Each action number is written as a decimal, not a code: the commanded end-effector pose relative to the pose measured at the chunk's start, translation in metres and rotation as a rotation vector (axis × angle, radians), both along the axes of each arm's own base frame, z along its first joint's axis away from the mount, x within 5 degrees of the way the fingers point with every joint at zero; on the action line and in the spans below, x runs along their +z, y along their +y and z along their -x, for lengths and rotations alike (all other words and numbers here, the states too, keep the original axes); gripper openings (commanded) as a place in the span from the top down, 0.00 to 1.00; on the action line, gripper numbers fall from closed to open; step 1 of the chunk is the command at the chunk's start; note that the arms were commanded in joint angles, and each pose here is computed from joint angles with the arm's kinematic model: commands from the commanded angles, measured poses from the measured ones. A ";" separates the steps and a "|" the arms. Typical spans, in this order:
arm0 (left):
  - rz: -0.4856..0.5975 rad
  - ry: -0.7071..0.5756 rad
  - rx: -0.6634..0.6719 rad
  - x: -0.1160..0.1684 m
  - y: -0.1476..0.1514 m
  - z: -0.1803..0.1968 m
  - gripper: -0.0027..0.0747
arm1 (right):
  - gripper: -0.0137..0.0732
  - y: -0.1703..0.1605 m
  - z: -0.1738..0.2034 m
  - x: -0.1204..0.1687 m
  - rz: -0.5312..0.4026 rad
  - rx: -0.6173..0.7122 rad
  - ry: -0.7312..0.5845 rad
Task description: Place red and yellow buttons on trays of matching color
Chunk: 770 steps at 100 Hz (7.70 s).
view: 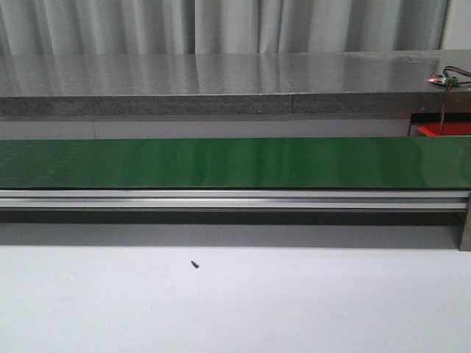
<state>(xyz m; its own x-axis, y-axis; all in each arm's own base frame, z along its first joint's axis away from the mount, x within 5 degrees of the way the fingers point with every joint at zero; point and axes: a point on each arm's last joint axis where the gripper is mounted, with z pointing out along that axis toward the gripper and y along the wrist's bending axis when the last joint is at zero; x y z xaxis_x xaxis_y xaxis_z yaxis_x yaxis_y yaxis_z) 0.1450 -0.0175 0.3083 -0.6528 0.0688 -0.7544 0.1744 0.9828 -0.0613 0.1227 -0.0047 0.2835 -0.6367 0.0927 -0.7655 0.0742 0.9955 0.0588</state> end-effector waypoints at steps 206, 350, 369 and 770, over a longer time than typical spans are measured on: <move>0.025 -0.054 0.423 0.034 0.079 -0.062 0.99 | 0.92 0.000 -0.002 0.013 0.015 0.003 -0.104; 0.151 0.149 0.663 -0.019 0.212 -0.224 0.24 | 0.92 0.000 -0.002 0.013 0.015 0.003 -0.105; 0.176 0.194 0.662 -0.036 0.217 -0.236 0.24 | 0.92 0.000 -0.002 0.013 0.015 0.003 -0.105; 0.052 0.040 0.323 0.006 0.077 -0.192 0.14 | 0.92 0.000 -0.002 0.013 0.015 0.003 -0.105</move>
